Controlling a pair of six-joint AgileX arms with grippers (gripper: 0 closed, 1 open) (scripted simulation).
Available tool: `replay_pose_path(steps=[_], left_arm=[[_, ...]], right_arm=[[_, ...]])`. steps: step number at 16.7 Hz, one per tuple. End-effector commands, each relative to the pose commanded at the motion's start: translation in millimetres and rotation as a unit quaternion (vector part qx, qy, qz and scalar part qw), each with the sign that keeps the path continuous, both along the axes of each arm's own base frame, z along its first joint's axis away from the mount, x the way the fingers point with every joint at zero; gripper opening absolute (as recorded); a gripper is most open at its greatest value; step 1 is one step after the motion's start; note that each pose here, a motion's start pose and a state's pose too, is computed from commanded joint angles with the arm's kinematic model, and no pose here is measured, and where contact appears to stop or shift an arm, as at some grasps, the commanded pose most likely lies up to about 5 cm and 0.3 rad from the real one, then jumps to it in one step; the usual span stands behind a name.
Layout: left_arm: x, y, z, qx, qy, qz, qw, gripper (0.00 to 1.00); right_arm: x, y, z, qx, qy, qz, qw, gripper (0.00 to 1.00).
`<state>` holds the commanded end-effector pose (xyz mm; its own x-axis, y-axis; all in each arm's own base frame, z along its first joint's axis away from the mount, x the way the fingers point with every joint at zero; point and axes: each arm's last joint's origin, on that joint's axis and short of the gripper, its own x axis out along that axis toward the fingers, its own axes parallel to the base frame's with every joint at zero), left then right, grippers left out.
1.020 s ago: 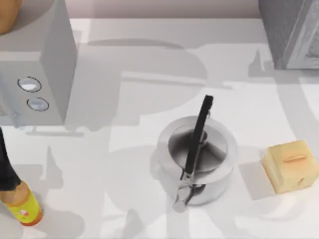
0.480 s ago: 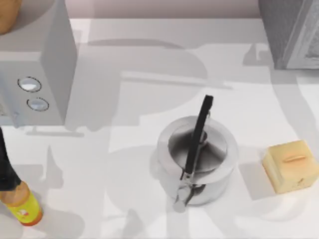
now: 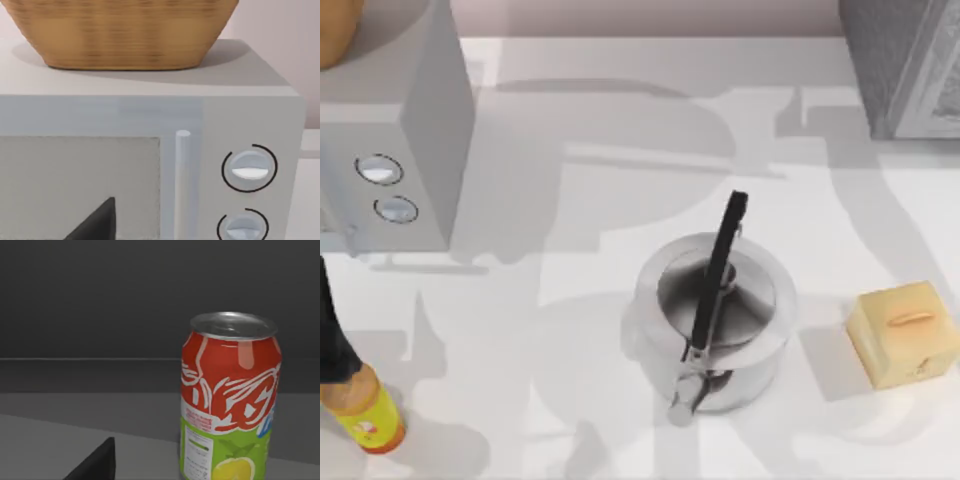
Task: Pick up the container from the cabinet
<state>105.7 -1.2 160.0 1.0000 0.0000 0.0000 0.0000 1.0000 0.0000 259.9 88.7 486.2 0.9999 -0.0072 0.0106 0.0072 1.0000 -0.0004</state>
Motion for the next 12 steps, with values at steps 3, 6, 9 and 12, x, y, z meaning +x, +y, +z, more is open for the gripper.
replay_pose_path(steps=[3, 6, 9, 12], left_arm=[[0, 0, 0, 0.0, 0.0, 0.0, 1.0, 1.0], [0, 0, 0, 0.0, 0.0, 0.0, 1.0, 1.0], [0, 0, 0, 0.0, 0.0, 0.0, 1.0, 1.0], [0, 0, 0, 0.0, 0.0, 0.0, 1.0, 1.0]], right_arm=[[0, 5, -4, -0.001, 0.001, 0.0, 1.0, 1.0], [2, 4, -3, -0.001, 0.0, 0.0, 1.0, 1.0], [23, 5, -1, 0.0, -0.001, 0.0, 1.0, 1.0], [54, 7, -4, -0.002, 0.004, 0.0, 1.0, 1.0]])
